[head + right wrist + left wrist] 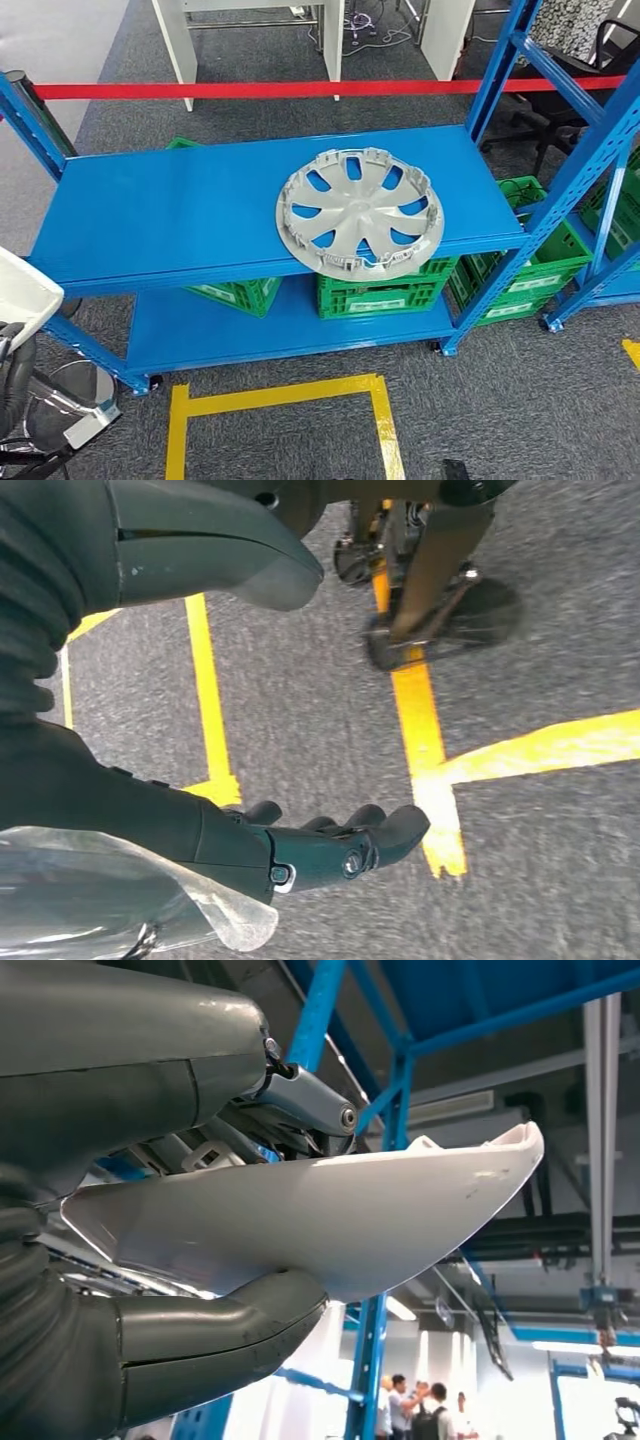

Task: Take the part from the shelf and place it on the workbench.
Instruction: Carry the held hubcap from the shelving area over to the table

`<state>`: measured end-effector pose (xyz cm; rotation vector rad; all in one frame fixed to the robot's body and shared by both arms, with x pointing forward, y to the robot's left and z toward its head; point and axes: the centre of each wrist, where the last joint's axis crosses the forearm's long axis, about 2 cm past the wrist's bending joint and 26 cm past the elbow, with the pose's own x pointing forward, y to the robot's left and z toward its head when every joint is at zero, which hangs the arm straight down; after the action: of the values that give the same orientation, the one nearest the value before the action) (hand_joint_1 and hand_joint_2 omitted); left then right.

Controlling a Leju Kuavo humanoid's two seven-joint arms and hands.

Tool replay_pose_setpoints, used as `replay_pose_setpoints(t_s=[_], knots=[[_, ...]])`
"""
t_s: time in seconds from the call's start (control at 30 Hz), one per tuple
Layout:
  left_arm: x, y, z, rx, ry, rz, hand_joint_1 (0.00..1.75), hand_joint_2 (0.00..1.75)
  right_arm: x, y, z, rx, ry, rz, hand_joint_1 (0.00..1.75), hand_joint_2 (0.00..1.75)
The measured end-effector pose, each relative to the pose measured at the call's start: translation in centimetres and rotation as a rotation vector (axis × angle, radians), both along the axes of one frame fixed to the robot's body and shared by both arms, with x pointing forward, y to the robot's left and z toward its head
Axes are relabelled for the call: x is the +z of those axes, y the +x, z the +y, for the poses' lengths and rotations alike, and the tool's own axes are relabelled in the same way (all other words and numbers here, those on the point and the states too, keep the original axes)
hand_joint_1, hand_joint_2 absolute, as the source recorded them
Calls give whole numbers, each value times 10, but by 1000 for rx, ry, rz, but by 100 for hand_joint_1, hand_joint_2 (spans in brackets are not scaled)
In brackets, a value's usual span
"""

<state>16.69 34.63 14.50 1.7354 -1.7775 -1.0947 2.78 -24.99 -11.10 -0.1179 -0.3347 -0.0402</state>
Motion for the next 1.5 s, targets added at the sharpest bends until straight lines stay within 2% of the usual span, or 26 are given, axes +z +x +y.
replay_pose_setpoints(t_s=[0.37,0.83,1.5], knots=[[3,-9,7,3,-34,7,175,175,1,6,3,19,-10,-12,0,175],[5,-13,30,62,-118,13,175,175,2,7,14,44,-4,-3,0,175],[-3,-9,34,90,-134,41,175,175,2,10,15,54,-5,6,0,175]])
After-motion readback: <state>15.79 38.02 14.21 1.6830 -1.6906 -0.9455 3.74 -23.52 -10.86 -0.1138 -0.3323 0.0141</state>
